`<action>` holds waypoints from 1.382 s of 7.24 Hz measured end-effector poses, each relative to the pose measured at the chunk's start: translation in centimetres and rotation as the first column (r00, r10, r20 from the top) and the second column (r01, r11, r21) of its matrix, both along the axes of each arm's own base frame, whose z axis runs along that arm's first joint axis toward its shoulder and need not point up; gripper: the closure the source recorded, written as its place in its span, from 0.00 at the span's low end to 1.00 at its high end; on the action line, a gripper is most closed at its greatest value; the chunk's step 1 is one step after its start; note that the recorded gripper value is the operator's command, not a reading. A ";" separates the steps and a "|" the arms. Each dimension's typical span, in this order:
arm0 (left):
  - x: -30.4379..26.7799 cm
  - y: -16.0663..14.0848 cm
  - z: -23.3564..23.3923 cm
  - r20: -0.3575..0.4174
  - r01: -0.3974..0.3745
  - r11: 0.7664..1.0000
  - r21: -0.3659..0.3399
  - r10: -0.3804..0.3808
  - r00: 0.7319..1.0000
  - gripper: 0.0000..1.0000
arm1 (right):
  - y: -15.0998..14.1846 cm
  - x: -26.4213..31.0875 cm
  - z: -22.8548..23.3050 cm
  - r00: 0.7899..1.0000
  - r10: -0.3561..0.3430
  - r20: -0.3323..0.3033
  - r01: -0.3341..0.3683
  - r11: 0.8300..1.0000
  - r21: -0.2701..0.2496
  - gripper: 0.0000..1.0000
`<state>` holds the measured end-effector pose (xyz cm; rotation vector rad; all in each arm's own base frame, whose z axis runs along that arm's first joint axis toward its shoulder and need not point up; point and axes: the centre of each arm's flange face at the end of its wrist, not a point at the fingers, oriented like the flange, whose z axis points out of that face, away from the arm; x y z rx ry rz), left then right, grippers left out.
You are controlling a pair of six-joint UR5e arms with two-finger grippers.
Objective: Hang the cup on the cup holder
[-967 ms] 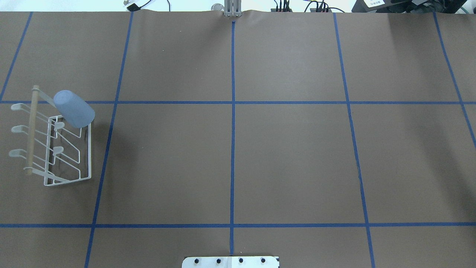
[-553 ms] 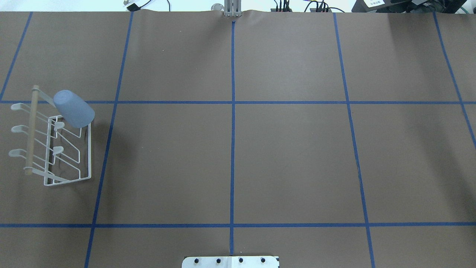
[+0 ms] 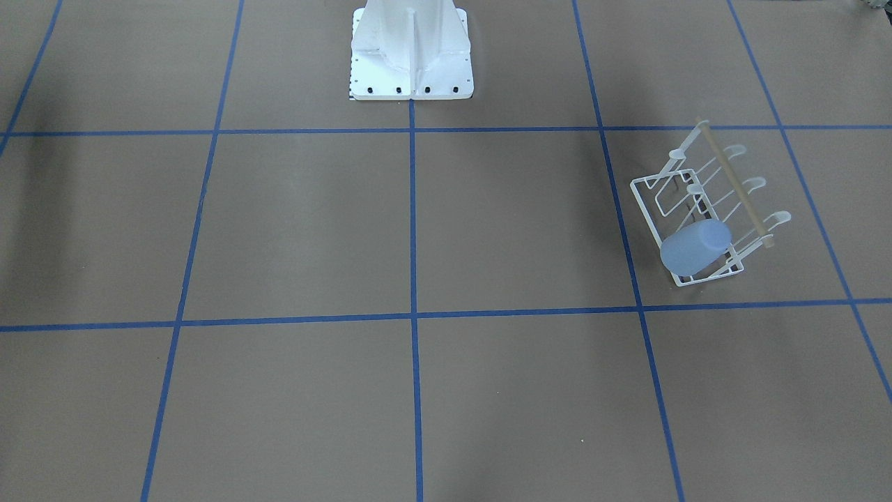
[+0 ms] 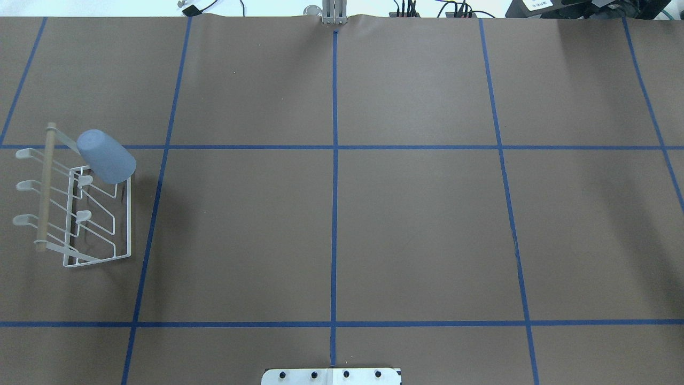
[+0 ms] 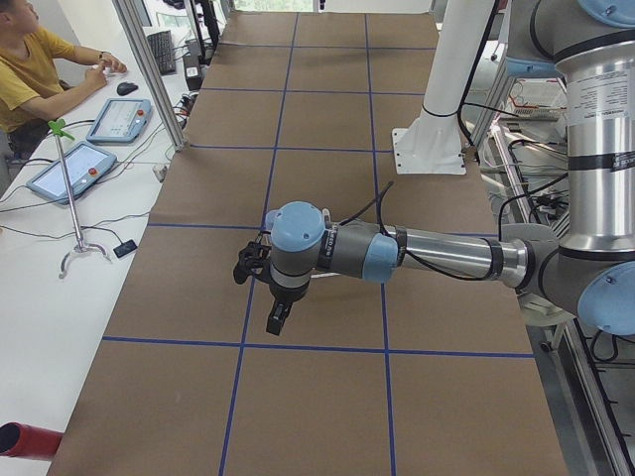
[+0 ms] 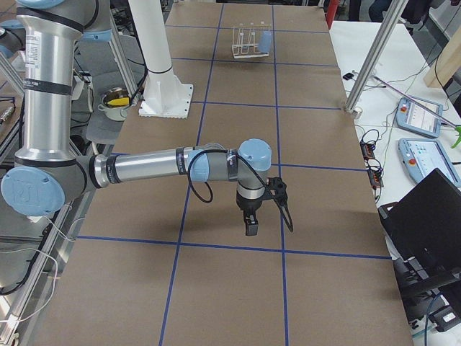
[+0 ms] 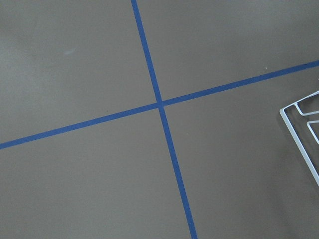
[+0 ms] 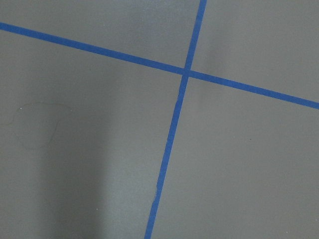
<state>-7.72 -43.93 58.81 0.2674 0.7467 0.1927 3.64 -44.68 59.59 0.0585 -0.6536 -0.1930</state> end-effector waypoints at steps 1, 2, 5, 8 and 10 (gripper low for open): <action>0.0 0.2 0.2 0.000 0.001 1.000 0.000 -0.001 1.000 0.02 | 0.0 0.0 0.0 1.000 0.003 0.000 -0.003 1.000 -0.002 0.00; 0.0 0.5 0.4 -0.001 0.002 1.000 -0.003 -0.002 1.000 0.02 | 0.0 0.0 0.0 1.000 0.005 0.000 -0.005 1.000 -0.003 0.00; -0.1 1.0 0.7 -0.001 0.002 1.000 -0.010 -0.002 1.000 0.02 | 0.0 -0.1 -0.1 1.000 0.010 0.008 -0.010 1.000 -0.007 0.00; -0.1 1.2 0.9 0.000 0.003 1.000 -0.016 -0.003 1.000 0.02 | 0.0 -0.1 -0.2 1.000 0.010 0.013 -0.010 1.000 -0.005 0.00; 0.0 1.7 1.2 0.001 0.002 1.000 -0.020 -0.002 1.000 0.02 | 0.0 -0.1 -0.3 1.000 0.010 0.014 -0.010 1.000 -0.005 0.00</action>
